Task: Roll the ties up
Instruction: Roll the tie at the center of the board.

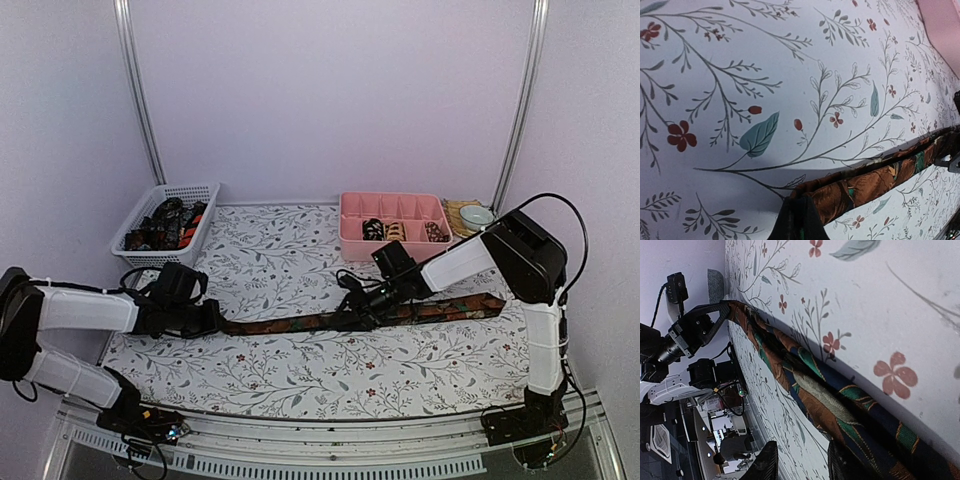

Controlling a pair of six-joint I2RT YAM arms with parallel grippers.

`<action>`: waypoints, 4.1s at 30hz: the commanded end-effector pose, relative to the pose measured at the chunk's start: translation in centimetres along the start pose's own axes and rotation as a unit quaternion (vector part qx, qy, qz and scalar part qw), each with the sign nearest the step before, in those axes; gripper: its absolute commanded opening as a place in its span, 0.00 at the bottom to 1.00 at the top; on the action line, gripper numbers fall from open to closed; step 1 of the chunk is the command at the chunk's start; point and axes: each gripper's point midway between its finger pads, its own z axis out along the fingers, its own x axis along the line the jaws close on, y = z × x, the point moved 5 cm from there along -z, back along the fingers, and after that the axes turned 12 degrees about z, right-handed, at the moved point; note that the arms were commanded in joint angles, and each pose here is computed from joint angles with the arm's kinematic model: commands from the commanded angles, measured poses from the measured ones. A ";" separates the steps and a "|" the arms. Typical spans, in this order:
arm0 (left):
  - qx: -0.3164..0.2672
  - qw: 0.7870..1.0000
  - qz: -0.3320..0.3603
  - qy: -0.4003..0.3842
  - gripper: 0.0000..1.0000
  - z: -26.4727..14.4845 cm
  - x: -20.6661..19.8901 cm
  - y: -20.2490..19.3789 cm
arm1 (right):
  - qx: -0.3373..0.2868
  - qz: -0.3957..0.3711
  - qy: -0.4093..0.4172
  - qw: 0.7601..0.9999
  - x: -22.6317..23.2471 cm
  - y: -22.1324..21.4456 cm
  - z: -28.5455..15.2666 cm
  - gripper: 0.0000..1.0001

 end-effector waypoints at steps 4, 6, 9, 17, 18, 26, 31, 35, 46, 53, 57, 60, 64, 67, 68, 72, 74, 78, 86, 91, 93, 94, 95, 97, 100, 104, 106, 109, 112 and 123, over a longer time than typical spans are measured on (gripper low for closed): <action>-0.027 1.000 0.003 -0.006 0.00 2.1 -3.5 2.4 | -0.071 0.017 -0.039 0.997 -1.4 -0.5 -7.2 0.35; -0.022 1.000 0.006 -0.005 0.00 2.9 -4.4 2.3 | -0.093 0.028 -0.046 0.994 -2.3 -0.3 -9.3 0.35; -0.016 1.000 0.006 0.001 0.00 4.0 -5.3 1.9 | -0.121 0.032 -0.053 0.991 -2.6 -0.1 -11.9 0.35; -0.029 0.999 0.021 -0.004 0.00 4.4 -7.7 2.4 | -0.089 -0.086 -0.035 0.992 5.3 -0.9 -8.5 0.38; -0.034 0.999 0.023 -0.007 0.00 4.2 -7.9 2.5 | -0.085 -0.096 -0.022 0.992 6.3 -0.9 -7.6 0.38; -0.042 0.998 0.027 -0.039 0.00 4.4 -9.2 2.5 | -0.039 -0.106 0.039 0.993 10.2 1.7 0.0 0.38; -0.047 0.997 0.029 -0.058 0.00 4.4 -9.9 2.2 | -0.003 -0.076 0.072 0.994 9.1 2.8 3.2 0.35; -0.043 0.996 0.029 -0.073 0.00 4.8 -10.3 1.6 | 0.021 -0.059 0.083 0.995 8.0 2.7 4.7 0.35; -0.042 0.994 0.038 -0.089 0.02 5.0 -11.6 1.5 | 0.052 -0.017 0.090 0.994 5.5 2.4 7.2 0.35; -0.050 0.993 0.045 -0.096 0.07 4.7 -12.0 1.7 | 0.062 0.003 0.083 0.995 4.2 2.1 8.0 0.37; -0.047 0.992 0.049 -0.102 0.16 4.7 -12.2 1.5 | 0.064 0.017 0.080 0.995 3.5 2.1 8.4 0.40; -0.050 0.991 0.050 -0.113 0.21 4.6 -12.3 1.4 | 0.063 0.023 0.077 0.995 3.1 2.3 8.7 0.40; -0.063 0.988 0.052 -0.129 0.26 4.0 -12.3 1.4 | 0.064 0.034 0.077 0.994 2.5 2.4 9.0 0.40; -0.071 0.985 0.058 -0.146 0.29 3.7 -12.5 1.4 | 0.064 0.040 0.080 0.994 2.4 2.4 9.1 0.41; -0.073 0.984 0.060 -0.150 0.30 3.6 -12.6 1.4 | 0.064 0.041 0.082 0.994 2.5 2.4 9.1 0.41; -0.080 0.980 0.068 -0.171 0.31 3.3 -12.9 1.2 | 0.067 0.048 0.090 0.993 2.5 2.4 9.1 0.41; -0.086 0.977 0.070 -0.182 0.32 3.1 -13.0 1.2 | 0.070 0.050 0.093 0.992 2.4 2.3 9.2 0.41; -0.097 0.972 0.072 -0.202 0.32 2.8 -13.3 1.3 | 0.074 0.059 0.094 0.991 2.2 2.1 9.3 0.41; -0.102 0.961 0.084 -0.242 0.30 2.7 -14.0 1.3 | 0.079 0.064 0.096 0.990 2.0 2.0 9.3 0.41; -0.098 0.961 0.086 -0.245 0.22 3.0 -14.0 1.2 | 0.081 0.064 0.097 0.990 2.2 1.8 9.2 0.41; -0.095 0.961 0.085 -0.244 0.22 3.2 -13.9 1.2 | 0.082 0.063 0.097 0.990 2.2 1.7 9.1 0.41; -0.093 0.961 0.084 -0.245 0.21 3.3 -13.9 1.2 | 0.082 0.063 0.097 0.990 2.3 1.6 9.0 0.41; -0.090 0.962 0.084 -0.244 0.21 3.4 -13.9 1.1 | 0.082 0.062 0.097 0.990 2.3 1.5 9.0 0.42; -0.084 0.962 0.087 -0.245 0.20 3.6 -13.8 0.9 | 0.082 0.062 0.097 0.990 2.4 1.4 8.9 0.42; -0.083 0.962 0.087 -0.247 0.20 3.7 -13.9 0.9 | 0.083 0.061 0.096 0.990 2.3 1.2 8.7 0.44; -0.083 0.960 0.090 -0.251 0.18 3.7 -13.9 0.9 | 0.085 0.060 0.102 0.989 2.3 1.0 8.7 0.44; -0.082 0.960 0.089 -0.253 0.18 3.7 -13.9 0.9 | 0.086 0.058 0.105 0.989 2.3 1.0 8.6 0.44; -0.081 0.959 0.086 -0.256 0.18 3.6 -13.8 1.0 | 0.088 0.054 0.111 0.988 2.5 1.0 8.5 0.46; -0.081 0.956 0.089 -0.268 0.02 3.4 -13.9 1.0 | 0.092 0.056 0.116 0.987 2.6 0.9 8.5 0.46; -0.075 0.950 0.083 -0.293 0.26 3.4 -14.4 1.3 | 0.097 0.058 0.120 0.986 2.6 0.7 8.5 0.47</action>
